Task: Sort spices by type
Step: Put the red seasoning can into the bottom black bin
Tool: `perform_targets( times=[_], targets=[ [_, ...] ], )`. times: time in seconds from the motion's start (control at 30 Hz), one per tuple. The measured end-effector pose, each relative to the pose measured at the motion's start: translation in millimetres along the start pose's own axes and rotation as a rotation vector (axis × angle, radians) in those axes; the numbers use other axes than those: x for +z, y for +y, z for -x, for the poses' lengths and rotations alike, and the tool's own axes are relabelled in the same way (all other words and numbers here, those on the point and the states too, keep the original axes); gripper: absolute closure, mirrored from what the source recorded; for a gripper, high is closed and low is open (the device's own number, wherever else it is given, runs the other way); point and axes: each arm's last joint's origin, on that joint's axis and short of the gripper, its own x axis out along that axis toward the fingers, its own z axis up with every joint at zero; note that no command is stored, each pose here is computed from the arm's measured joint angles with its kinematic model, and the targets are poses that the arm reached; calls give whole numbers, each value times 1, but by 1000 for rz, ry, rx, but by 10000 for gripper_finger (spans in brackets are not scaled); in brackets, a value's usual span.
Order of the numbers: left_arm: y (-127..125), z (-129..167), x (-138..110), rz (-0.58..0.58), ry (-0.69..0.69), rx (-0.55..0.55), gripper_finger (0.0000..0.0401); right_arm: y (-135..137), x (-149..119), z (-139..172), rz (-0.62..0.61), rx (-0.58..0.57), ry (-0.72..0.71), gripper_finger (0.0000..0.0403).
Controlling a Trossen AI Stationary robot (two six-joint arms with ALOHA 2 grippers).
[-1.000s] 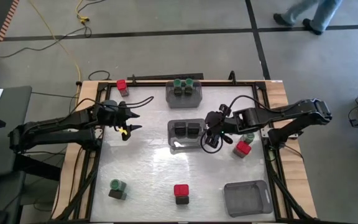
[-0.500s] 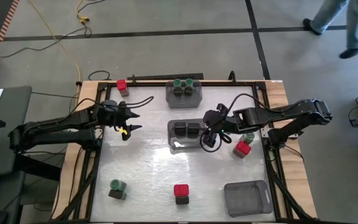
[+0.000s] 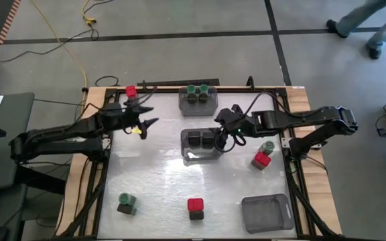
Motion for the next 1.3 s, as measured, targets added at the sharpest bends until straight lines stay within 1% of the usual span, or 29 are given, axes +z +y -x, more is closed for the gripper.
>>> perform_targets(
  times=[0.07,0.13,0.2,0.33,0.43,0.57,0.7,0.87,0.97,1.1,1.2,1.3],
  targets=[
    [2,0,10,-15,-30,55,157,-3,1,-1,-7,-11,0,163],
    [4,-1,21,-39,-37,118,157,-7,2,-3,-15,-22,-1,163],
    [8,-2,31,-37,-32,169,157,-9,3,-4,-20,-30,0,163],
    [16,-7,50,47,5,231,157,-12,4,-5,-24,-39,1,163],
    [19,-12,57,69,58,252,157,-13,4,-5,-25,-43,3,163],
    [20,-18,61,35,100,255,157,-13,3,-5,-20,-46,12,163],
    [20,-20,60,7,113,252,157,-13,3,-5,-20,-46,12,163],
    [19,-20,60,89,105,254,157,-13,4,-5,-22,-44,7,163],
    [17,-20,60,89,104,254,157,-13,3,-5,-17,-47,15,163],
    [3,-19,60,167,95,211,159,-16,-2,-3,17,-69,74,163],
    [-14,-16,59,158,96,204,164,-20,-7,5,53,-106,173,163],
    [-32,-11,58,127,81,200,167,-26,-9,15,33,-155,267,163]
  ],
)
